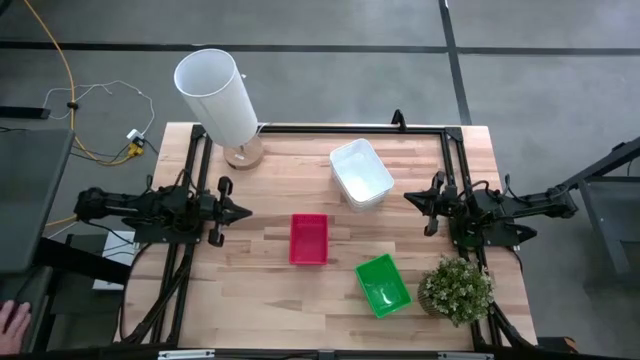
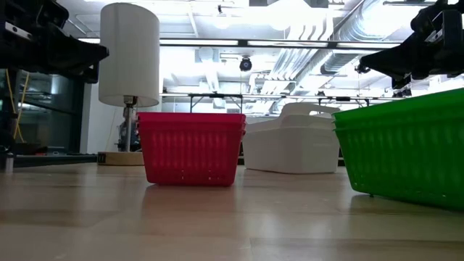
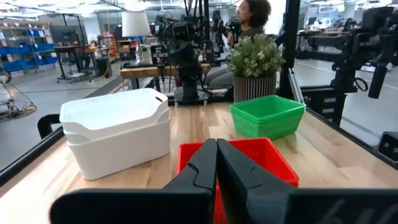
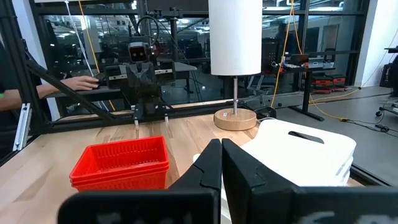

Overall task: Stack baskets by color
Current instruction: Return to Home Position

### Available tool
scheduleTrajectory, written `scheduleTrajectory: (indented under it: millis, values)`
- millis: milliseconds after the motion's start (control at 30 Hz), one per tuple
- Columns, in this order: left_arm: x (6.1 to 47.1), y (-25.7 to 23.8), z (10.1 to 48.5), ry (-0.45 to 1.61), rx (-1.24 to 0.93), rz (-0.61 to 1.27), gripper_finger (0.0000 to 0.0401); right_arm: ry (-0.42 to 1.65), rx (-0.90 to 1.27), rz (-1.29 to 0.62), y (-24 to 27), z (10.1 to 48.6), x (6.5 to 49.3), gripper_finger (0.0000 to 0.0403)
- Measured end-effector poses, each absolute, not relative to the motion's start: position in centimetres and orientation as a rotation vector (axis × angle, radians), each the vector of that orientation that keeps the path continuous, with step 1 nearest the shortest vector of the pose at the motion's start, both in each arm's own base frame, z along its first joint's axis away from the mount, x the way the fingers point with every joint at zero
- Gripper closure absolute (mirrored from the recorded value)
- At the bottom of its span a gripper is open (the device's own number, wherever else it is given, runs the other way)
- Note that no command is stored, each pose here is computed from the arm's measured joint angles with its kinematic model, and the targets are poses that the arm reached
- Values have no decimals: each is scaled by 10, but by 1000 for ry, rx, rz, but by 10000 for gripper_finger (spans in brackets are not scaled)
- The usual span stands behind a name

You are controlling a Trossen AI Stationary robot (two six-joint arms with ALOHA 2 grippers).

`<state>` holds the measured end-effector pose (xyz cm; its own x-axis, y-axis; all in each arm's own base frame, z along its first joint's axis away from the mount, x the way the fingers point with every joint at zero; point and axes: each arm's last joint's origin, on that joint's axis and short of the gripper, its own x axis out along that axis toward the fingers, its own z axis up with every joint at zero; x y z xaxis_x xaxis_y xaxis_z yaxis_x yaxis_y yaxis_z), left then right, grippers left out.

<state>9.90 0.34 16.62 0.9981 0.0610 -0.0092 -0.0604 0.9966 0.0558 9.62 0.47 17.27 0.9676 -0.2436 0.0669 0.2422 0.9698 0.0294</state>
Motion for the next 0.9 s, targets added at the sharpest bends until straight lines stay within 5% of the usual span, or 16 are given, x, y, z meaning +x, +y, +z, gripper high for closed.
scheduleTrajectory:
  millis: [900]
  values:
    - [100,3,165,24,56,60,400,-70,21,-246,5,173,96,402]
